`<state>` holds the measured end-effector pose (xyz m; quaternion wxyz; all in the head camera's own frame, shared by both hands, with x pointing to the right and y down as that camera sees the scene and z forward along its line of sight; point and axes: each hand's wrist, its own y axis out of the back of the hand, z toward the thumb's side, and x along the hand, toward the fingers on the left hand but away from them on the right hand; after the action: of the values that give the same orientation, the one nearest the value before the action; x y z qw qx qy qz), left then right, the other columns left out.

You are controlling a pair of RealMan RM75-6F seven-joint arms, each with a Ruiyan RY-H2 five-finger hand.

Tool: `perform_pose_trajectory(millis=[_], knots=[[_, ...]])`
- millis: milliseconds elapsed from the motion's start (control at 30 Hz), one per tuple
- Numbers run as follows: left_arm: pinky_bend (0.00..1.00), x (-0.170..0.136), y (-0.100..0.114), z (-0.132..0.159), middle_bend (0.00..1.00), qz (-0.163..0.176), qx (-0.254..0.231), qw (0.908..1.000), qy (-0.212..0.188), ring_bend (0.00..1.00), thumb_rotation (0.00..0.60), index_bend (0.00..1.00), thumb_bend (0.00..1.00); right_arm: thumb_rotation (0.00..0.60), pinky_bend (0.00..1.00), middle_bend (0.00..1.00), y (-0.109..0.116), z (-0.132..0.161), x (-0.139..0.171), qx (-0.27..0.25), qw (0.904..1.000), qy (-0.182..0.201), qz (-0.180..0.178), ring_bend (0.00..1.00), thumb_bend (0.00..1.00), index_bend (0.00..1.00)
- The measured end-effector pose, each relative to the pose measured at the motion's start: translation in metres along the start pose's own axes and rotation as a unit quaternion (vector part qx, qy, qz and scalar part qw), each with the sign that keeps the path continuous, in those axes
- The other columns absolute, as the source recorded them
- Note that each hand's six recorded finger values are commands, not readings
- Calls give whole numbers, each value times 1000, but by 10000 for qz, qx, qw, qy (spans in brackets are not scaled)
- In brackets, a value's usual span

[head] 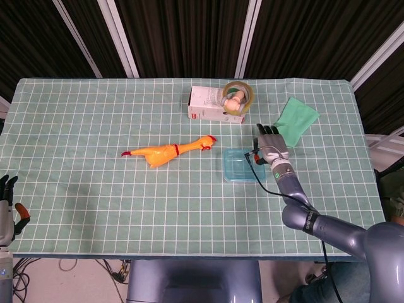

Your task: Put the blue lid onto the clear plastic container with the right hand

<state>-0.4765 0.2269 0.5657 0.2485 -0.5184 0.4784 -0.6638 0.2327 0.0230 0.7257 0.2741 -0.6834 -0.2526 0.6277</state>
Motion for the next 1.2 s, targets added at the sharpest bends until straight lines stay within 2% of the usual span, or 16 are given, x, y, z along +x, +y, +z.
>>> perform_pose_trajectory(millis=[333,600,800,967,1200], knots=[[0,0,1,0,0,9,-12,10000,-7,0,600,97,770,600,0,0,-7,5,0,67,9999,32,101,0,539,590],[0,0,1,0,0,4,-17,10000,-4,0,600,97,769,600,0,0,17,7,11,-307,9992,99,-236,0,538,589],[0,0,0,0,0,-10,0,10000,-4,0,600,97,769,600,0,0,29,13,37,-646,9958,422,-489,0,539,589],[0,-1,1,0,0,2,-7,10000,-16,0,600,97,769,600,0,0,22,23,58,-611,9938,755,-540,0,539,589],[0,-1,1,0,0,3,-19,10000,-17,0,600,97,769,600,0,0,-5,46,68,-511,9923,1053,-401,0,538,589]])
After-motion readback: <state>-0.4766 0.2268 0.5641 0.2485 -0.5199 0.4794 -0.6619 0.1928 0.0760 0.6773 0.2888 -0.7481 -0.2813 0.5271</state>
